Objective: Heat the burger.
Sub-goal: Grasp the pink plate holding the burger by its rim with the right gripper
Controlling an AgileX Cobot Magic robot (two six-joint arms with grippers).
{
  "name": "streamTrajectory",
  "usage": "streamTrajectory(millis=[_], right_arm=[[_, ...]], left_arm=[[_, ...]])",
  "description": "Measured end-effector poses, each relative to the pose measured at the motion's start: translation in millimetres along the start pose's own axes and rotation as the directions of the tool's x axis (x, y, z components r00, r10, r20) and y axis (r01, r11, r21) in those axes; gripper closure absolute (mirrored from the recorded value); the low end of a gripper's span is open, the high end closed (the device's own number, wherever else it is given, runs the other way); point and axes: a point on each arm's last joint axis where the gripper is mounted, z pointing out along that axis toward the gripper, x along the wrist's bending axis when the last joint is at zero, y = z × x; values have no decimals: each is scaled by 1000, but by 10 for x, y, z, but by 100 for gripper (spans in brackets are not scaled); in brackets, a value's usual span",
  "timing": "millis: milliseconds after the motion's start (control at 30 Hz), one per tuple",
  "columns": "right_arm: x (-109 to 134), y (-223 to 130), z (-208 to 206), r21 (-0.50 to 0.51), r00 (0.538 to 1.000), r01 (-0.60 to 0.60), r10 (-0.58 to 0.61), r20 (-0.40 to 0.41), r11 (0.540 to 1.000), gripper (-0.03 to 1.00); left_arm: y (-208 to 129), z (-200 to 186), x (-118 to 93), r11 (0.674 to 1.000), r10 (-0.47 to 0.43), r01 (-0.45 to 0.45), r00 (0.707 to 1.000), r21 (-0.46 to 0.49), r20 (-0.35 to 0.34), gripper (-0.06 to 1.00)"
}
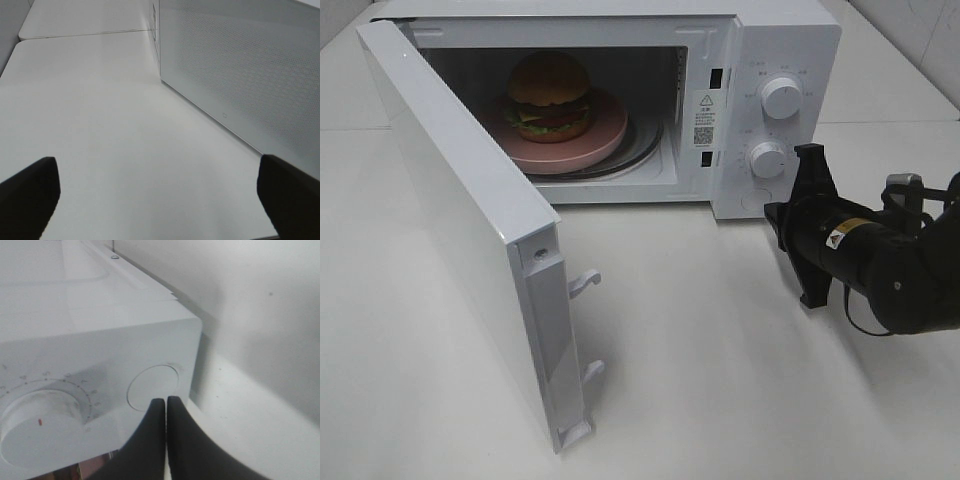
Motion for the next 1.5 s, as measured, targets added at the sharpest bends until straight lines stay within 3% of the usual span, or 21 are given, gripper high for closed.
streamTrajectory(millis=[267, 433, 533, 567, 600, 633, 667, 700, 733, 767, 800, 833, 867, 933, 967, 1000, 1033, 1100, 1200, 1267, 1500], right_arm=[[17, 24, -306, 1, 999, 53, -53, 3, 999, 97], [54, 41, -537, 18, 976, 216, -217, 30, 976, 97], [76, 44, -680, 56, 927, 365, -368, 70, 929, 97], [104, 42, -776, 104, 871, 470, -480, 106, 876, 97], [104, 42, -776, 104, 871, 470, -480, 106, 876, 97], [122, 42, -821, 132, 830, 531, -545, 119, 837, 97], [133, 41, -903, 194, 741, 631, -658, 138, 751, 97], [133, 41, -903, 194, 741, 631, -658, 138, 751, 97], [135, 39, -935, 226, 695, 671, -705, 141, 706, 97], [141, 29, -996, 315, 578, 744, -804, 139, 589, 97], [141, 29, -996, 315, 578, 744, -804, 139, 589, 97], [147, 24, -1018, 353, 523, 770, -843, 128, 532, 97], [148, 11, -1057, 446, 422, 789, -900, 109, 424, 96], [141, 4, -1071, 493, 386, 781, -917, 103, 384, 96], [141, -9, -1094, 570, 321, 762, -944, 79, 307, 95], [141, -9, -1094, 570, 321, 762, -944, 79, 307, 95], [160, -20, -1114, 636, 265, 735, -963, 49, 235, 95], [180, -23, -1123, 654, 245, 728, -969, 33, 206, 94], [270, -27, -1142, 723, 171, 683, -985, -20, 104, 93], [335, -25, -1146, 747, 153, 661, -988, -31, 79, 92], [506, -30, -1215, 839, 152, 541, -988, -20, 66, 90]], left_arm=[[0, 0, 0, 1000, 0, 0, 1000, 0, 0, -5], [0, 0, 0, 1000, 0, 0, 1000, 0, 0, -5], [0, 0, 0, 1000, 0, 0, 1000, 0, 0, -5], [0, 0, 0, 1000, 0, 0, 1000, 0, 0, -5], [0, 0, 0, 1000, 0, 0, 1000, 0, 0, -5], [0, 0, 0, 1000, 0, 0, 1000, 0, 0, -5], [0, 0, 0, 1000, 0, 0, 1000, 0, 0, -5], [0, 0, 0, 1000, 0, 0, 1000, 0, 0, -5], [0, 0, 0, 1000, 0, 0, 1000, 0, 0, -5], [0, 0, 0, 1000, 0, 0, 1000, 0, 0, -5], [0, 0, 0, 1000, 0, 0, 1000, 0, 0, -5], [0, 0, 0, 1000, 0, 0, 1000, 0, 0, -5], [0, 0, 0, 1000, 0, 0, 1000, 0, 0, -5], [0, 0, 0, 1000, 0, 0, 1000, 0, 0, -5], [0, 0, 0, 1000, 0, 0, 1000, 0, 0, -5], [0, 0, 0, 1000, 0, 0, 1000, 0, 0, -5], [0, 0, 0, 1000, 0, 0, 1000, 0, 0, -5], [0, 0, 0, 1000, 0, 0, 1000, 0, 0, -5], [0, 0, 0, 1000, 0, 0, 1000, 0, 0, -5], [0, 0, 0, 1000, 0, 0, 1000, 0, 0, -5], [0, 0, 0, 1000, 0, 0, 1000, 0, 0, -5]])
